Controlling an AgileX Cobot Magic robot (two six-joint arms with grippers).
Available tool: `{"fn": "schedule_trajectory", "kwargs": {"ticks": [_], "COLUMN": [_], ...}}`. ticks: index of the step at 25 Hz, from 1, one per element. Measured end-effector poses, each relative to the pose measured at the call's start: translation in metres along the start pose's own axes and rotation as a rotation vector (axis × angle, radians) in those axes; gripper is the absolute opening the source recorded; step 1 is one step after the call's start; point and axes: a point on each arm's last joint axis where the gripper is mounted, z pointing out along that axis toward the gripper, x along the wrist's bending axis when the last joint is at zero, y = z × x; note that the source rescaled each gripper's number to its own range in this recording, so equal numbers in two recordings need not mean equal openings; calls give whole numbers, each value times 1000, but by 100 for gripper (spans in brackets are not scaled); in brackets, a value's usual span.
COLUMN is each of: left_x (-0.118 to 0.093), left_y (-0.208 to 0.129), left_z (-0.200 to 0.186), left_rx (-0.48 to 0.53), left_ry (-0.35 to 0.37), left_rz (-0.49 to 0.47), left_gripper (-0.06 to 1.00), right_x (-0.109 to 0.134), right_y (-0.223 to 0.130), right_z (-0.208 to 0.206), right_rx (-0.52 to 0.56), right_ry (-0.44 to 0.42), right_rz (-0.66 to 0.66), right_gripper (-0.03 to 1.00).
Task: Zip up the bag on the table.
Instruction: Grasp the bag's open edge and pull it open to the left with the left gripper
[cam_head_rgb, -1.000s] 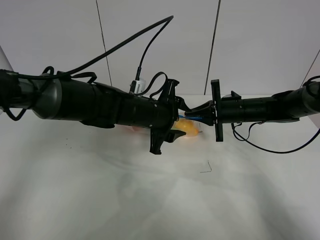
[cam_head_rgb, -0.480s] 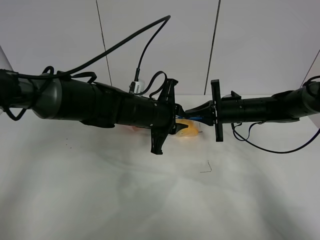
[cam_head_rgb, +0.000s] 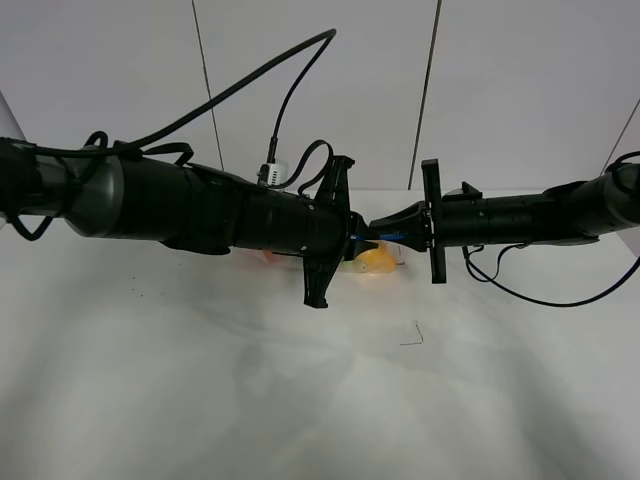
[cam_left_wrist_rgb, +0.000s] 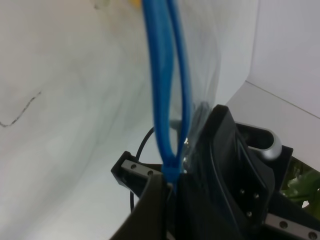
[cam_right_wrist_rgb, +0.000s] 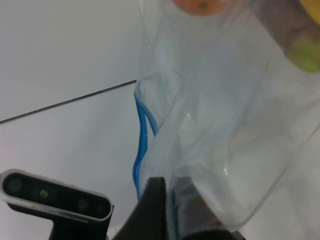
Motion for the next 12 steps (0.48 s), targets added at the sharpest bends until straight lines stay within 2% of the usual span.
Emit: {"fn": "schedule_trajectory", "kwargs": {"ticks": [6, 12], "left_x": [-2, -12], "left_y": [5, 34], "left_z": [-1, -8], "left_rx": [0, 10], "left_ry": [-4, -16], "left_rz": [-10, -4], "left_gripper": [1, 1], "right_x": [0, 1], "right_y": [0, 2], "right_z": [0, 0], "right_rx": [-2, -20], "right_ry": [0, 10], "right_rz": [0, 8], "right_gripper": [0, 0]}}
